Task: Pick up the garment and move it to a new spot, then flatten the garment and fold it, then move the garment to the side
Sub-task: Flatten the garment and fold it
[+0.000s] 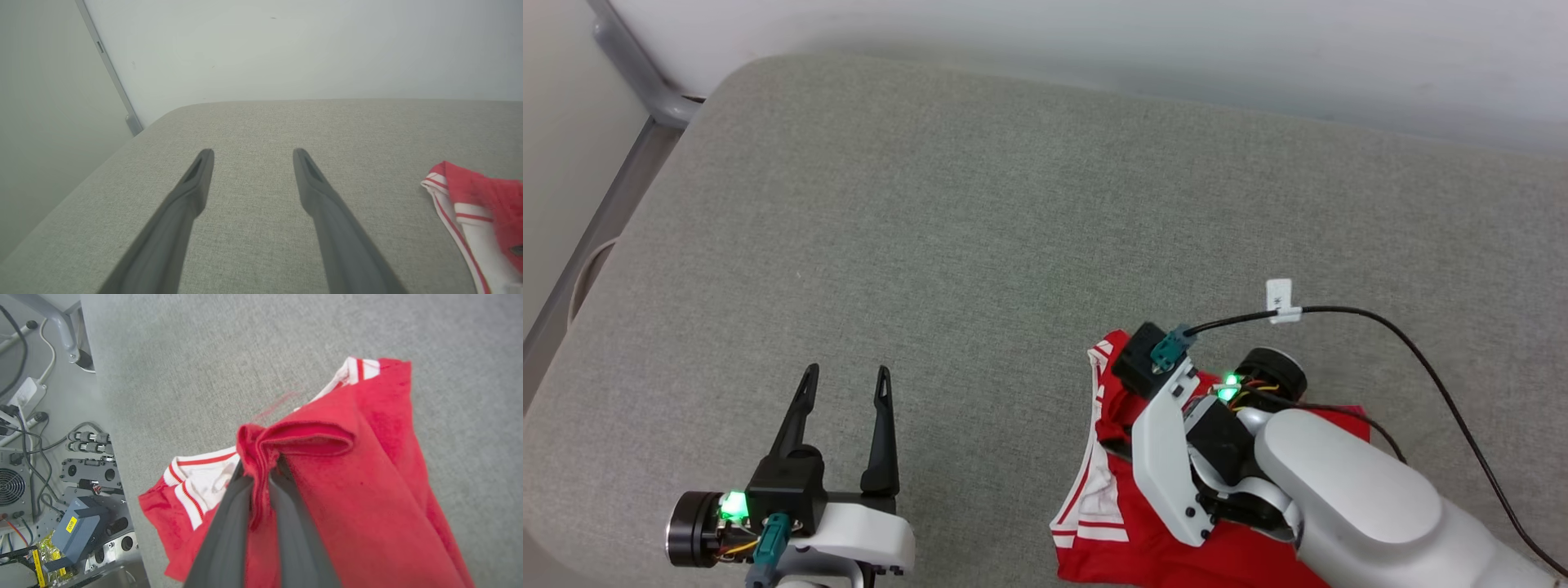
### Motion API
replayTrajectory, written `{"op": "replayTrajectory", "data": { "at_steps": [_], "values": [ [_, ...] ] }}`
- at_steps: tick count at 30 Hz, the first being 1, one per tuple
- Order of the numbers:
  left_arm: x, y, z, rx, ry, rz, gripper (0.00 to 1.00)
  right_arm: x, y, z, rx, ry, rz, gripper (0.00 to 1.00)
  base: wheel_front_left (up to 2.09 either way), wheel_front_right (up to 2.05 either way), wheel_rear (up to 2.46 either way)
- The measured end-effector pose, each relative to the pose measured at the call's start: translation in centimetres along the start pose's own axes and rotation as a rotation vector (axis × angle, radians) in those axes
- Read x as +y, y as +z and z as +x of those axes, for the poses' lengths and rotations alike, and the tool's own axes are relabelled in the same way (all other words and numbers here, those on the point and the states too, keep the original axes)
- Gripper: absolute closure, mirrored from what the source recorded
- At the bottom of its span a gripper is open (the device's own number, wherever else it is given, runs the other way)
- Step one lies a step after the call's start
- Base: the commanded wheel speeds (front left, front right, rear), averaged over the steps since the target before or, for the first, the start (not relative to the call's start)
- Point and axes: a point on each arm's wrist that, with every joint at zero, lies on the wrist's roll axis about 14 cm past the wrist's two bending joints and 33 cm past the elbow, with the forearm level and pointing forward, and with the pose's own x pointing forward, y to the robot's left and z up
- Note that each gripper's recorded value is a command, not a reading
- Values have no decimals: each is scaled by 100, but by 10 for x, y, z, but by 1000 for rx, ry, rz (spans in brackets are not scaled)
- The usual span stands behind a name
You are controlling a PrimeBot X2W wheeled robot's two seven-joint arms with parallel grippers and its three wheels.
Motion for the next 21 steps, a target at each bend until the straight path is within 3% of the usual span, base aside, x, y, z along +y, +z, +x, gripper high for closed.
{"op": "replayTrajectory", "data": {
  "at_steps": [5, 9, 11, 12, 21],
  "values": [
    [-1, -3, 3, 10, 2, -2, 0, -6, -26, 17, 89, -9, 3, 100, 0, 0, 0],
    [0, -2, 4, 7, 7, -4, 0, -5, -25, 20, 68, -3, 30, 100, 0, 0, 0],
    [0, -1, 4, 4, 7, -5, 0, -4, -23, 19, 53, -1, 36, 52, 0, 0, 0],
    [-1, 0, 3, 0, 6, -8, 0, -5, -14, 15, 0, -7, 45, 0, 0, 0, 0],
    [-4, 5, -5, -16, -10, -14, 0, -33, 20, -37, -239, -107, 25, 0, 0, 0, 0]
  ]
}}
